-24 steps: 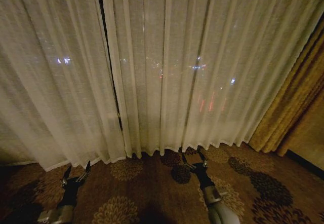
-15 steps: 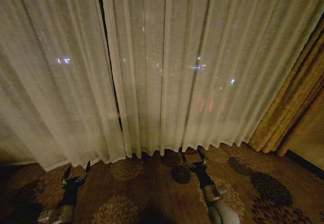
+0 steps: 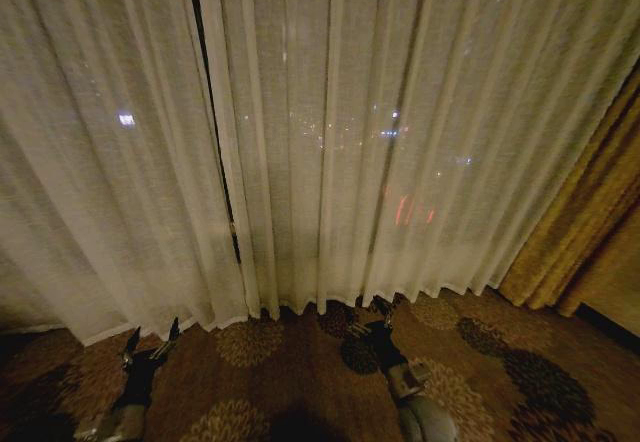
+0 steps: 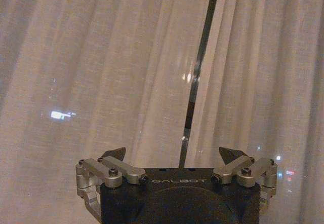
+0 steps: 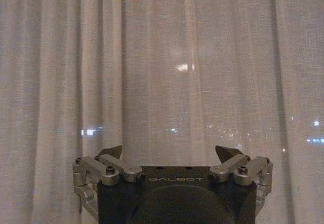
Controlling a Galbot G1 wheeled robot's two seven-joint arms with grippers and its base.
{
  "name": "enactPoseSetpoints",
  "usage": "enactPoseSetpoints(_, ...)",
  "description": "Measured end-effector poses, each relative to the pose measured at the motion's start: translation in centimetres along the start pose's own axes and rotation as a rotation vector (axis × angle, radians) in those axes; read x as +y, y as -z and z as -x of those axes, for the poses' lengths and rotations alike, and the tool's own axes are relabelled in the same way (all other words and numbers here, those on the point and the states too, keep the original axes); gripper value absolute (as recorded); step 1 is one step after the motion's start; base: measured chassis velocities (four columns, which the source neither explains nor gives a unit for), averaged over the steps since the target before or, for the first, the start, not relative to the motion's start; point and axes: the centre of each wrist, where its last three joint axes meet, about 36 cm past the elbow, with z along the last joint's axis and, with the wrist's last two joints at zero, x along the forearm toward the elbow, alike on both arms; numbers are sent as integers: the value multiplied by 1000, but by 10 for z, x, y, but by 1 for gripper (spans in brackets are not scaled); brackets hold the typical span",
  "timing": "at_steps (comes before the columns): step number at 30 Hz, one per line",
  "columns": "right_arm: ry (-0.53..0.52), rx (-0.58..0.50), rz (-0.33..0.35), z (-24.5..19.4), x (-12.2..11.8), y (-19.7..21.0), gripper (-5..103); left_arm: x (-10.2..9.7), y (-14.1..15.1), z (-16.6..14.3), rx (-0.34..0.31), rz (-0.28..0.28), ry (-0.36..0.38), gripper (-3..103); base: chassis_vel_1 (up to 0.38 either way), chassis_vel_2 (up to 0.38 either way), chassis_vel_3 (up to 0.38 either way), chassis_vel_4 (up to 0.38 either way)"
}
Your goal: Open the curtains by pulling them apart, changing their state from closed to fully open.
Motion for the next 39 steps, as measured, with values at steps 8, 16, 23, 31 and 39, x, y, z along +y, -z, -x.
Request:
enactPoseSetpoints(8,8,4,0,-2,1,-6,100,0,0,0,0,0,0,100,-308,293,312,-303)
enactPoseSetpoints(16,27,6,4,-2,12,-7,100,0,0,0,0,0,0,100,-353,357,361,-381)
enactPoseSetpoints(23,33,2,8,-1,15,-6,100,0,0,0,0,0,0,100,-321,360,321,-372)
enactPoseSetpoints(31,13,-35,17,0,13,-8,100,0,0,0,0,0,0,100,-337,325,350,-314)
enactPoseSetpoints(39,6,-35,-3,-2,11,-7,100,0,0,0,0,0,0,100,-94,80,65,-84)
